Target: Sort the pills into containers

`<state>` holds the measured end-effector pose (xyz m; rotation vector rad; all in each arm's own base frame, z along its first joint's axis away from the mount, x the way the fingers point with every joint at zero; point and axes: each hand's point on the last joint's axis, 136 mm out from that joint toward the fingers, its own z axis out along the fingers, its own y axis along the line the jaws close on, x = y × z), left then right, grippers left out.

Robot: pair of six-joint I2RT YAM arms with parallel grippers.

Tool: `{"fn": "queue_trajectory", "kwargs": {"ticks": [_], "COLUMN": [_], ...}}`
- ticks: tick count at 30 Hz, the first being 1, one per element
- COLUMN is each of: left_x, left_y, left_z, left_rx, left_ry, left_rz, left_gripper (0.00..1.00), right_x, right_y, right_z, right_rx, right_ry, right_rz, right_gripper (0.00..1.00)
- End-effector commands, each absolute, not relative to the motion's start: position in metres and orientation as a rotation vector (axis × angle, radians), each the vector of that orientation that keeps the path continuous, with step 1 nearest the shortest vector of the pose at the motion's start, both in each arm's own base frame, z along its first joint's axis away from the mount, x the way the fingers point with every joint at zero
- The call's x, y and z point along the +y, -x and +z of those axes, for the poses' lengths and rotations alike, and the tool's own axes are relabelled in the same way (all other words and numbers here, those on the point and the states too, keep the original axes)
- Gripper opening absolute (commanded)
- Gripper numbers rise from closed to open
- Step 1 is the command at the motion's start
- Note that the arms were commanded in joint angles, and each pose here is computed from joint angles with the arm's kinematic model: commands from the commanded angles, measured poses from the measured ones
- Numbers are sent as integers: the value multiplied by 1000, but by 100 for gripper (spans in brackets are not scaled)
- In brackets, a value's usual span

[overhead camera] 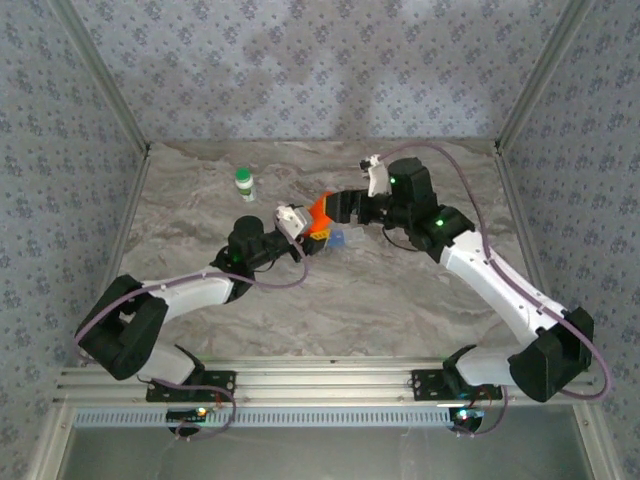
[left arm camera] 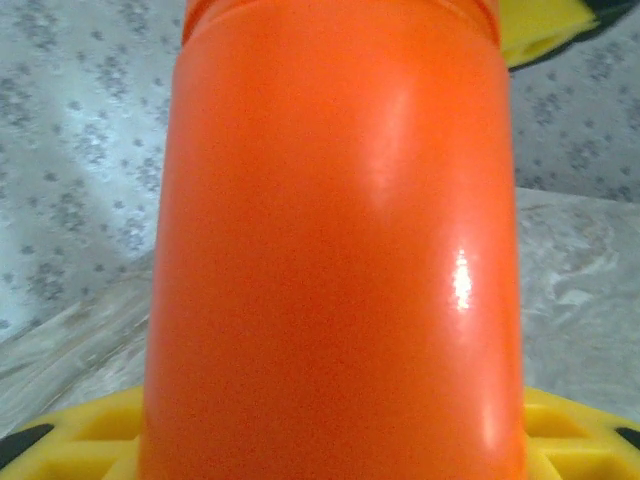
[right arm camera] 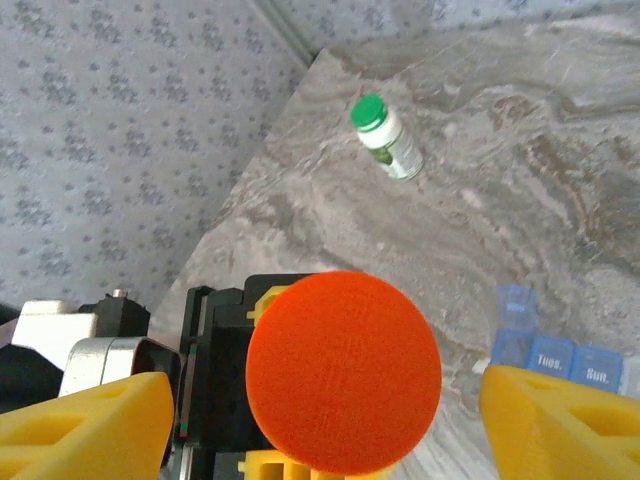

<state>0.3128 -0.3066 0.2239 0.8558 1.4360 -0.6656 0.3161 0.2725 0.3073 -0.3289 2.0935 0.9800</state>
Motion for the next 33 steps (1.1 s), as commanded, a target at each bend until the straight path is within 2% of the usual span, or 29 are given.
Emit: {"fn": "queue_trajectory", "kwargs": {"ticks": [1,14,21,29,33], "left_x": [-300,-306,-318,-313,-302], "left_y": [-324,-322,-309,-288,-276], "left_z": [245,241,241,239,250], "left_rx": [1394,1411,1377,1383,1342], "left_ry": [-720,-732,-804,-964,-1017], "left_rz": [-652,-610,-679,-817,-937], "left_gripper": [0,0,0,0,0], "right_x": [261,295,308,318,316], "right_y": [-340,-348,-337,-302,-282], "right_z": [315,312,320,326,310], "right_rx": [2041,2085,2035,1925,1864], "right_ry": [160,179,257,586,805], "right_rz": [867,964,1072,1132,1084], "right_gripper": [82,70,50,5,1]}}
